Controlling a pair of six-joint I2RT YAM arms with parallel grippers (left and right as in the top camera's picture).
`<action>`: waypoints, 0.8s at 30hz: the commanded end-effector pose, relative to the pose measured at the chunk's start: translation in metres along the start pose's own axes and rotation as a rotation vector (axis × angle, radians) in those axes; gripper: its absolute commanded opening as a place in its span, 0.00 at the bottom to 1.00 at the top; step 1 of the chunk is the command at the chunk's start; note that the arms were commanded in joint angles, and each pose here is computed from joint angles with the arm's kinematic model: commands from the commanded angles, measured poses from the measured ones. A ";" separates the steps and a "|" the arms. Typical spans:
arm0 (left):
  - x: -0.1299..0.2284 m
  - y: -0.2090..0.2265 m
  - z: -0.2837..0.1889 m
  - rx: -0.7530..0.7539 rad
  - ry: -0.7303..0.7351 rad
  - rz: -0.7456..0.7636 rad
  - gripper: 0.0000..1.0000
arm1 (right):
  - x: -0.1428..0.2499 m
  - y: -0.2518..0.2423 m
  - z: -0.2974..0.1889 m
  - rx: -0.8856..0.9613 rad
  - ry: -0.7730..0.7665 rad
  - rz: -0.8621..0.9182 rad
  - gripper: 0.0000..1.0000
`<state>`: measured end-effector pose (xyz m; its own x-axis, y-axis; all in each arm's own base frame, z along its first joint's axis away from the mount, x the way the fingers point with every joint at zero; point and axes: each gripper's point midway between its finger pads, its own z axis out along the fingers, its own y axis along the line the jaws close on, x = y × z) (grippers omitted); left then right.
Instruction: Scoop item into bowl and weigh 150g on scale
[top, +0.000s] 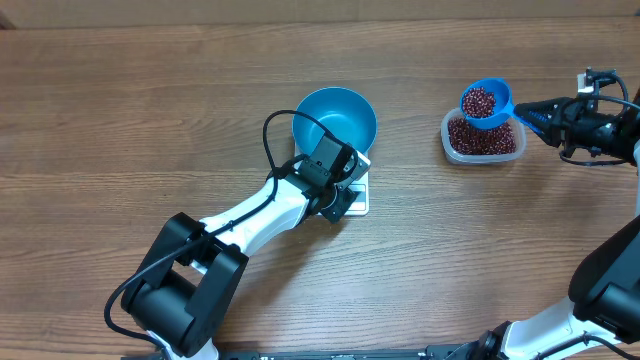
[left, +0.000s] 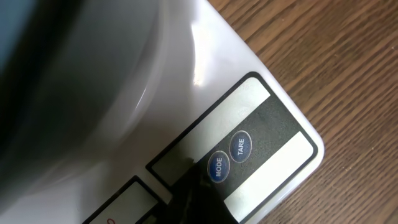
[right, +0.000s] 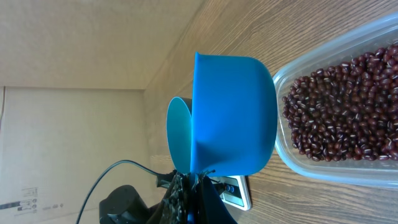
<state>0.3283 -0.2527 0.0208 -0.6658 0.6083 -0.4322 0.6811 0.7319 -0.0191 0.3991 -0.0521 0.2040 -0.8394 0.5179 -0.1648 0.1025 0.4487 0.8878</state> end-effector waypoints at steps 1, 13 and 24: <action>-0.019 0.000 -0.020 -0.005 -0.068 -0.013 0.04 | 0.000 -0.001 0.000 -0.020 0.000 -0.005 0.04; -0.040 -0.002 -0.067 -0.014 -0.173 0.022 0.04 | -0.003 0.000 0.000 -0.020 -0.009 -0.024 0.04; -0.029 -0.005 -0.065 0.002 -0.126 0.021 0.04 | -0.005 0.000 0.000 -0.020 -0.015 -0.035 0.04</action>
<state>0.3238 -0.2496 0.0839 -0.6236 0.5796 -0.5246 0.6835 0.7300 -0.0059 0.4029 -0.0545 0.2047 -0.8347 0.5152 -0.1948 0.0803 0.4638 0.8823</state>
